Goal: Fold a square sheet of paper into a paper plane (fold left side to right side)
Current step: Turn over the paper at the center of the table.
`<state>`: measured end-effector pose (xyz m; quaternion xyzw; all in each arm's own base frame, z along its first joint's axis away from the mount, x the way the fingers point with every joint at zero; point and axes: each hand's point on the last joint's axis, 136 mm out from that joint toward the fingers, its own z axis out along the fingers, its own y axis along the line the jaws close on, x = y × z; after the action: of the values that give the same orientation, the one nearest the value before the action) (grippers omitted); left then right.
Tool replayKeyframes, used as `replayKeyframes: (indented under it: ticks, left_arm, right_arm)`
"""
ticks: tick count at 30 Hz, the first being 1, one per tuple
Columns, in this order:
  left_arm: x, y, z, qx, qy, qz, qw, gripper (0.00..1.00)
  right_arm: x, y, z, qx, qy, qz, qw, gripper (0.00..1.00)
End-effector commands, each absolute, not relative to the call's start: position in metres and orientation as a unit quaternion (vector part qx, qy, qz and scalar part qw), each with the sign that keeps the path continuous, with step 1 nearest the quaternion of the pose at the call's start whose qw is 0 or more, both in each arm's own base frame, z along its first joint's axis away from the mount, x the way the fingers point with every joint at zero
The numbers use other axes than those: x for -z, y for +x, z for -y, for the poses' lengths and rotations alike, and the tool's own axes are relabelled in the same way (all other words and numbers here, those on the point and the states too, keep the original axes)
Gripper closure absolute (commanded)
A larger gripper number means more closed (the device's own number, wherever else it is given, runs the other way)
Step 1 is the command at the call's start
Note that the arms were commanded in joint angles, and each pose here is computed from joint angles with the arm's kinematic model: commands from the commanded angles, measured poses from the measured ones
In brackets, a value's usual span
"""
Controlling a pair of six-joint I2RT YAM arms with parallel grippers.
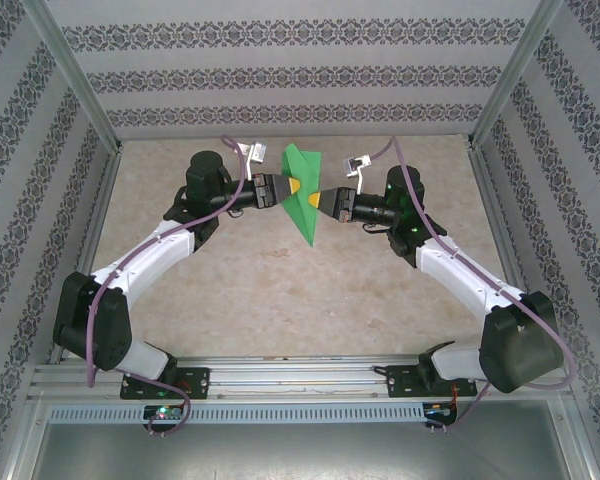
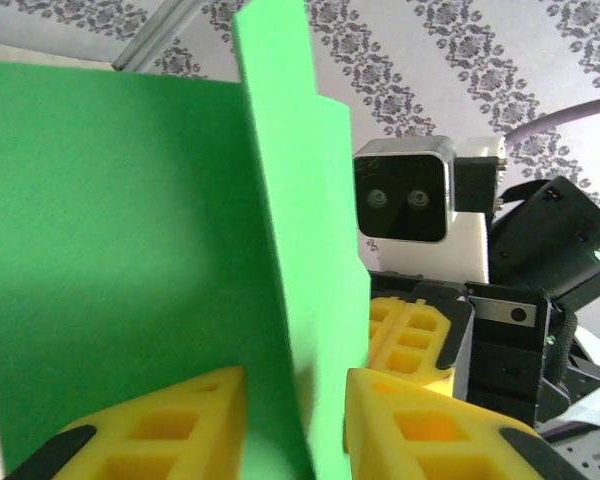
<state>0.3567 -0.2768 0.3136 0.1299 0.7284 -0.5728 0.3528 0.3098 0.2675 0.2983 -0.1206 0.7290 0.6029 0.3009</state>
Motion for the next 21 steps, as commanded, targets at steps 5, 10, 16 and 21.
replayKeyframes:
  ticks: [5,10,16,21]
  left_arm:
    - [-0.332,0.356,0.247,0.486,0.125,-0.743,0.442,0.55]
    - [-0.335,0.36,0.201,0.377,0.083,-0.765,0.515,0.48]
    - [-0.35,0.348,0.154,0.263,0.054,-0.768,0.582,0.25]
    - [-0.361,0.337,0.123,0.2,0.024,-0.766,0.611,0.18]
  right_arm:
    - [-0.315,0.316,-0.255,-0.569,-0.124,-0.733,0.352,1.0]
    - [-0.301,0.321,-0.239,-0.486,-0.105,-0.78,0.38,1.0]
    - [-0.269,0.326,-0.213,-0.314,-0.091,-0.858,0.397,1.0]
    - [-0.235,0.329,-0.187,-0.095,-0.095,-0.918,0.374,1.0]
